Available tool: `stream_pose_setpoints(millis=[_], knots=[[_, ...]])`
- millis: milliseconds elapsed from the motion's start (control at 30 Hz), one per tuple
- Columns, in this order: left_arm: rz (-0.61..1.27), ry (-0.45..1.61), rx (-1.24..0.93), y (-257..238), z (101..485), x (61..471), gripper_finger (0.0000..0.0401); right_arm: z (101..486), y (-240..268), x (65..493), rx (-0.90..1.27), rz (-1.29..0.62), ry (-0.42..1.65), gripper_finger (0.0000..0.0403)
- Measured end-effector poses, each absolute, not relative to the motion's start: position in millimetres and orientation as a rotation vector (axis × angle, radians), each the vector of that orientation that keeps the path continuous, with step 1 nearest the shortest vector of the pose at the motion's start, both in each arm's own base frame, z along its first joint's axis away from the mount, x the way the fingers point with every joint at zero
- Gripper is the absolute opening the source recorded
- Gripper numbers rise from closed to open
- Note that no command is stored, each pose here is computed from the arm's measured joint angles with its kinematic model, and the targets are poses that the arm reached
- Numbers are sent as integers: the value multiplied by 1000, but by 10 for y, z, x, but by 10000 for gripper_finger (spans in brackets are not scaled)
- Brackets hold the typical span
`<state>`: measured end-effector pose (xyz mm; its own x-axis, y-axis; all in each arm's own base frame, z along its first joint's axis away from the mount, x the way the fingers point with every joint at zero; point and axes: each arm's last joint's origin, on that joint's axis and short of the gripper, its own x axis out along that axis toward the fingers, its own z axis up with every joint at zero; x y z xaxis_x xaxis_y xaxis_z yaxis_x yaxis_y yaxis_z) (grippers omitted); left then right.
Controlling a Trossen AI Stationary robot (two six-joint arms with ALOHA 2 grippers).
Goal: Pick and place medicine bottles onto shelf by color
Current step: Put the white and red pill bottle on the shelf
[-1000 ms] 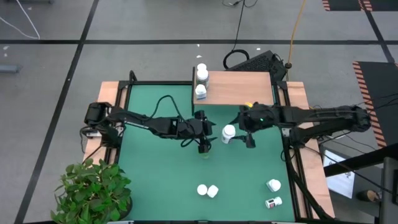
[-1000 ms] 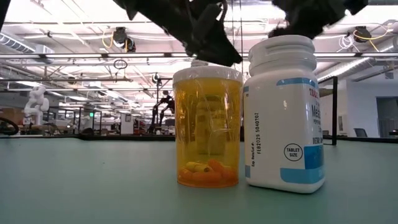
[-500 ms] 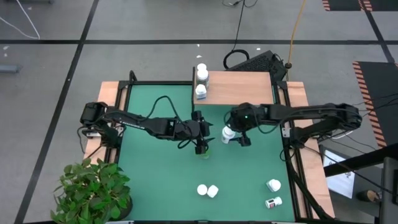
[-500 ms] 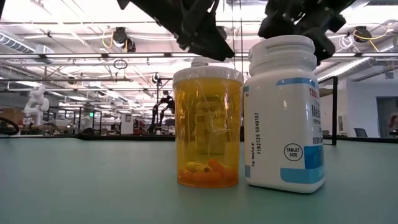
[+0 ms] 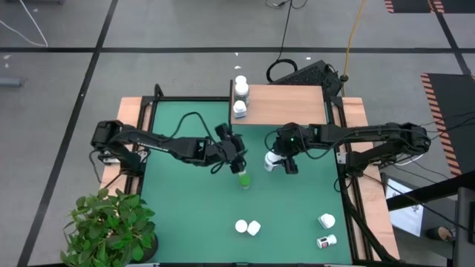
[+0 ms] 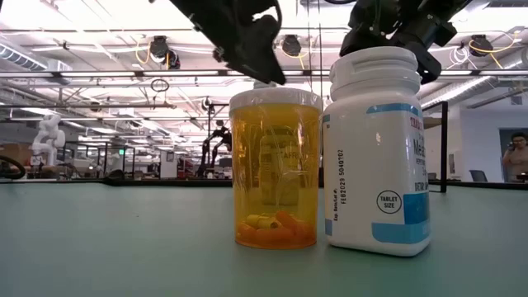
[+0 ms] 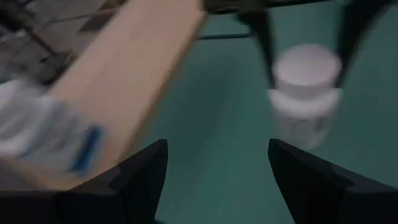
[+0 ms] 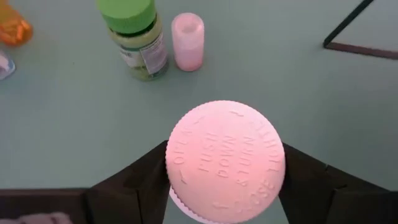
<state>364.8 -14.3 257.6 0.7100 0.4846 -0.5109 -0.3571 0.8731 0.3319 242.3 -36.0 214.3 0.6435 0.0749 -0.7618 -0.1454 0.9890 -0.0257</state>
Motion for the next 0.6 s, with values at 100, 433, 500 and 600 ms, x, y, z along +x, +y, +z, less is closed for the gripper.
stream_pose_setpoints(millis=[100, 433, 500, 600], knots=[[501, 647, 190, -113, 2640, 3557, 280, 2187, -357, 2419, -31, 96, 844, 227], [565, 645, 147, -97, 2799, 3385, 280, 2830, -319, 2524, -8, -91, 754, 227], [565, 658, 153, -101, 2811, 3352, 280, 2990, -320, 2543, -25, -119, 724, 227], [570, 667, 153, -101, 2813, 3340, 280, 3245, -321, 2543, -25, -129, 691, 227]])
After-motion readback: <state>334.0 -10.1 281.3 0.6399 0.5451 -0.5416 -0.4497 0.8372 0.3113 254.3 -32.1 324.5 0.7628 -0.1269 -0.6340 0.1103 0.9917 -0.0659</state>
